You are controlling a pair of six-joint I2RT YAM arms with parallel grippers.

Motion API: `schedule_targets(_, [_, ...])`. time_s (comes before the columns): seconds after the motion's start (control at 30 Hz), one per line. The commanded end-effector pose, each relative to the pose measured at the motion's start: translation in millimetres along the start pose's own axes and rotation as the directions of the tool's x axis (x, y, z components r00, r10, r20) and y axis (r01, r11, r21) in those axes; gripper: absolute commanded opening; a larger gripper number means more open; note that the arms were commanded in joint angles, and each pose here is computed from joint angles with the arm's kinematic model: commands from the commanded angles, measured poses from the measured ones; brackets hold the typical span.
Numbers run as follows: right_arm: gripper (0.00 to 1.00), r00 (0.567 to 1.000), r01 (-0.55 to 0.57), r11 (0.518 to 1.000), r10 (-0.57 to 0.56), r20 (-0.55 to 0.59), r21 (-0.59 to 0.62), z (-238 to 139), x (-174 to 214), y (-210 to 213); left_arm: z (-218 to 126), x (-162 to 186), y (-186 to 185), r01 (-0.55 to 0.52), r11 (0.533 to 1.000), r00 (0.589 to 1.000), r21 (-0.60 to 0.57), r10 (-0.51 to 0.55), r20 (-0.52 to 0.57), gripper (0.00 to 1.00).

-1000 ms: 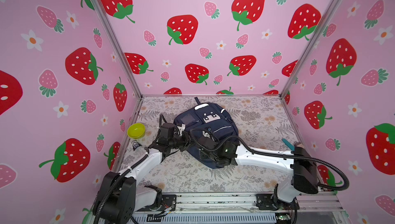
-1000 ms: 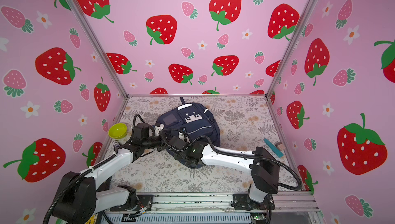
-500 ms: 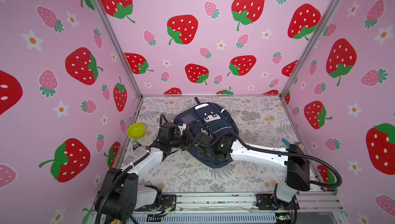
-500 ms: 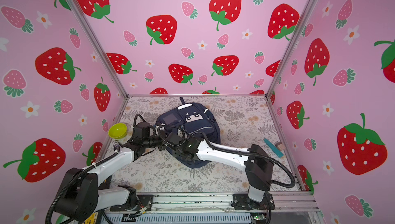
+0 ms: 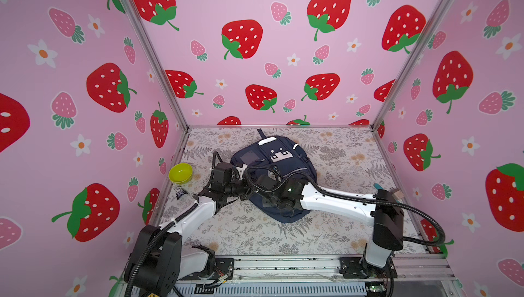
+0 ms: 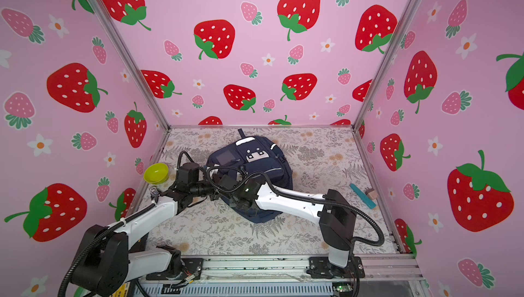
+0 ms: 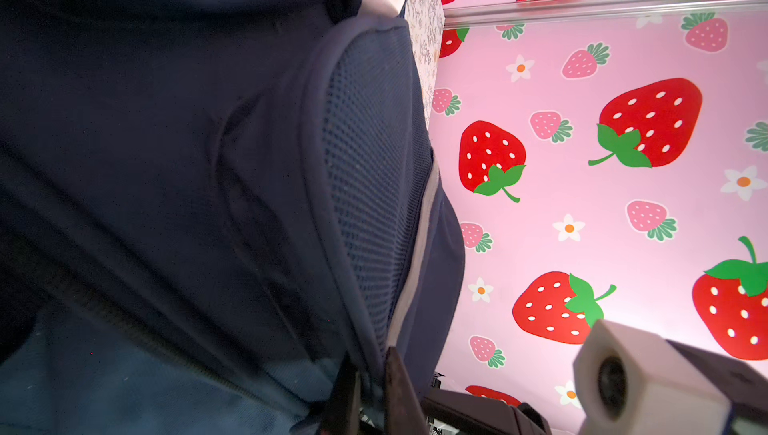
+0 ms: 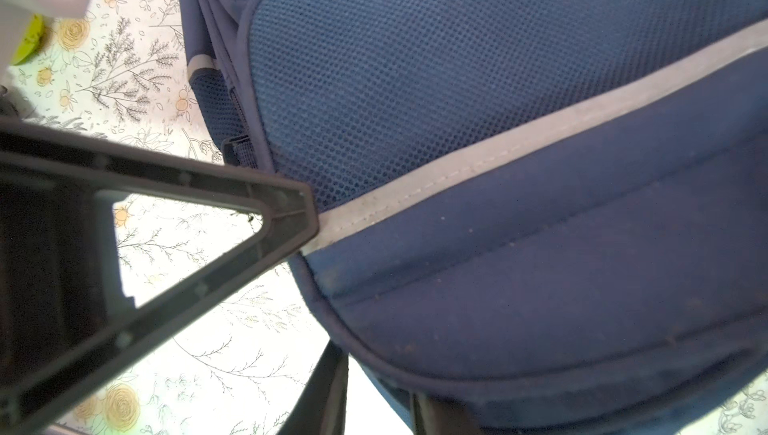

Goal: Pack the student bag

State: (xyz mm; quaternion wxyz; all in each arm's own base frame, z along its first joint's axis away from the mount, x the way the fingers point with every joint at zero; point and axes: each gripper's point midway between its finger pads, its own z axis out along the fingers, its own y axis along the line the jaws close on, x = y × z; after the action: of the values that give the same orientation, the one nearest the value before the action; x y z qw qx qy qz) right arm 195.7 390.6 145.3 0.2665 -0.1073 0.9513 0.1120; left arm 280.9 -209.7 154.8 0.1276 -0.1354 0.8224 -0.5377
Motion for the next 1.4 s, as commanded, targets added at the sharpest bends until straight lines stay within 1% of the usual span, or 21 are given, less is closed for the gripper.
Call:
schedule_targets(0.0, [0.39,0.999,-0.018,0.997,0.015,0.035,0.073,-8,-12,-22,-6,4,-26,-0.088,0.993,0.996,0.073,0.089,-0.013,0.0])
schedule_targets(0.07, [0.5,0.999,-0.017,0.998,0.015,0.033,0.055,-6,-14,-16,-6,5,-26,-0.086,0.993,0.996,0.076,0.088,-0.016,0.0])
schedule_targets(0.1, [0.51,0.999,-0.014,0.999,0.013,0.034,0.051,-4,-15,-13,-6,5,-27,-0.088,0.993,0.996,0.077,0.089,-0.014,0.0])
schedule_targets(0.17, [0.51,0.999,-0.007,0.997,0.005,0.036,0.073,3,-16,-12,-6,5,-28,-0.095,0.992,0.995,0.081,0.096,-0.013,0.0])
schedule_targets(0.23, [0.49,0.999,-0.005,0.994,0.0,0.043,0.111,7,-19,-14,-7,7,-30,-0.101,0.991,0.995,0.086,0.102,-0.017,0.0])
schedule_targets(0.4, [0.49,0.997,-0.021,0.987,0.009,0.075,0.16,6,-30,-20,-5,13,-31,-0.115,0.989,0.992,0.089,0.119,-0.031,0.0])
schedule_targets(0.47, [0.51,0.997,-0.024,0.986,0.011,0.08,0.164,6,-32,-21,-5,14,-30,-0.116,0.989,0.992,0.089,0.119,-0.033,0.0])
schedule_targets(0.57, [0.51,0.998,-0.013,0.985,0.002,0.065,0.17,13,-28,-20,-4,15,-30,-0.12,0.988,0.992,0.093,0.124,-0.036,0.0])
schedule_targets(0.67, [0.39,0.999,-0.003,0.983,-0.004,0.037,0.185,17,-23,-23,-4,15,-30,-0.124,0.988,0.991,0.088,0.128,-0.033,0.0])
schedule_targets(0.8, [0.23,0.999,-0.006,0.983,0.0,0.037,0.185,8,-22,-27,-4,14,-27,-0.129,0.989,0.991,0.074,0.132,-0.031,0.0])
schedule_targets(0.97, [0.12,0.999,-0.013,0.982,0.004,0.049,0.186,-4,-21,-32,-1,12,-21,-0.133,0.989,0.99,0.059,0.135,-0.031,0.0])
schedule_targets(1.2, [0.02,0.999,0.005,0.977,-0.011,0.03,0.212,-6,-11,-38,0,12,-17,-0.138,0.989,0.99,0.042,0.14,-0.032,0.0])
schedule_targets(1.37, [0.0,0.999,-0.004,0.98,-0.004,0.036,0.198,-10,-8,-43,-1,11,-13,-0.137,0.99,0.99,0.026,0.138,-0.026,0.0])
